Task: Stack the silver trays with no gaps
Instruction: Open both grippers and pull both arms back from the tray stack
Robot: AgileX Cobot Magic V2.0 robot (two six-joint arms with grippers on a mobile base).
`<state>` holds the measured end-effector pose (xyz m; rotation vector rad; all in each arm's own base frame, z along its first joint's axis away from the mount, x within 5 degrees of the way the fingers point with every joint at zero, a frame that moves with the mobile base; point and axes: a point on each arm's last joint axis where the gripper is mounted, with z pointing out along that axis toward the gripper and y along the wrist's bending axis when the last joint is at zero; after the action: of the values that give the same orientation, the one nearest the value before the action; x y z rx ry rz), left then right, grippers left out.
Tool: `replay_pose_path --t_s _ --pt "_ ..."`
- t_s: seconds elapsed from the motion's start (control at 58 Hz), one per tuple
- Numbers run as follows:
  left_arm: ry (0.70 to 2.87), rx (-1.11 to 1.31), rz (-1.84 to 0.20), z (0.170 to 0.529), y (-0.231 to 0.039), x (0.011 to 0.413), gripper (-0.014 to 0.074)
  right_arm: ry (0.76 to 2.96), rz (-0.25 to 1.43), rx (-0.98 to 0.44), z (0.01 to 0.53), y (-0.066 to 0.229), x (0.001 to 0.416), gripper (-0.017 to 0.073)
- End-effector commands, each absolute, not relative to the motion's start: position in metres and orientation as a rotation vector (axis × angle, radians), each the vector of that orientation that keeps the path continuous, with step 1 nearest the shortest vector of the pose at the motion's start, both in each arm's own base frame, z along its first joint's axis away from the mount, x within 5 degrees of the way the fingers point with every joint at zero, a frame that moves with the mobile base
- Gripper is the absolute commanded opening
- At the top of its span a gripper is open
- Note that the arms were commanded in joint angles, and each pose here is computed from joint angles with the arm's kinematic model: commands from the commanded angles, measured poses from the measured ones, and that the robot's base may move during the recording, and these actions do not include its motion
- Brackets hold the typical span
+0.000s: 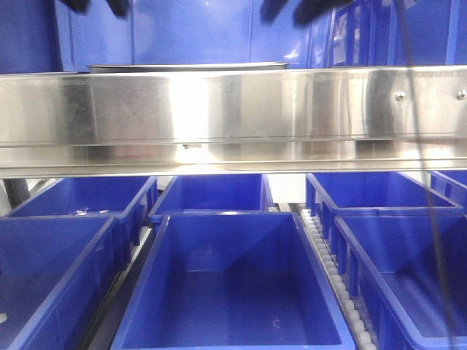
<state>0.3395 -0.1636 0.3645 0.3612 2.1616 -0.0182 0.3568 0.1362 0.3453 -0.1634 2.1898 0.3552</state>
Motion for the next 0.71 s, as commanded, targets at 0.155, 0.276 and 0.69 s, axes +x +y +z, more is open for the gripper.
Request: replay_pose_path --t_s 0.155,0.276,0.69 --pt "1.988 0.288 -0.091 0.435 -0.137 0.294 -0.0005 2.095 0.267 -0.227 0.404 0.114 0.311 -0.0096" --pt "1.878 0.273 -0.139 0.46 -0.123 0.266 -0.0019 2.016 0.246 -0.235 0.431 0.102 0.284 -0.0079" --pt "1.478 0.208 -0.26 0.441 -0.029 0.091 -0.0019 1.523 0.339 -0.2 0.427 0.04 0.111 -0.0079"
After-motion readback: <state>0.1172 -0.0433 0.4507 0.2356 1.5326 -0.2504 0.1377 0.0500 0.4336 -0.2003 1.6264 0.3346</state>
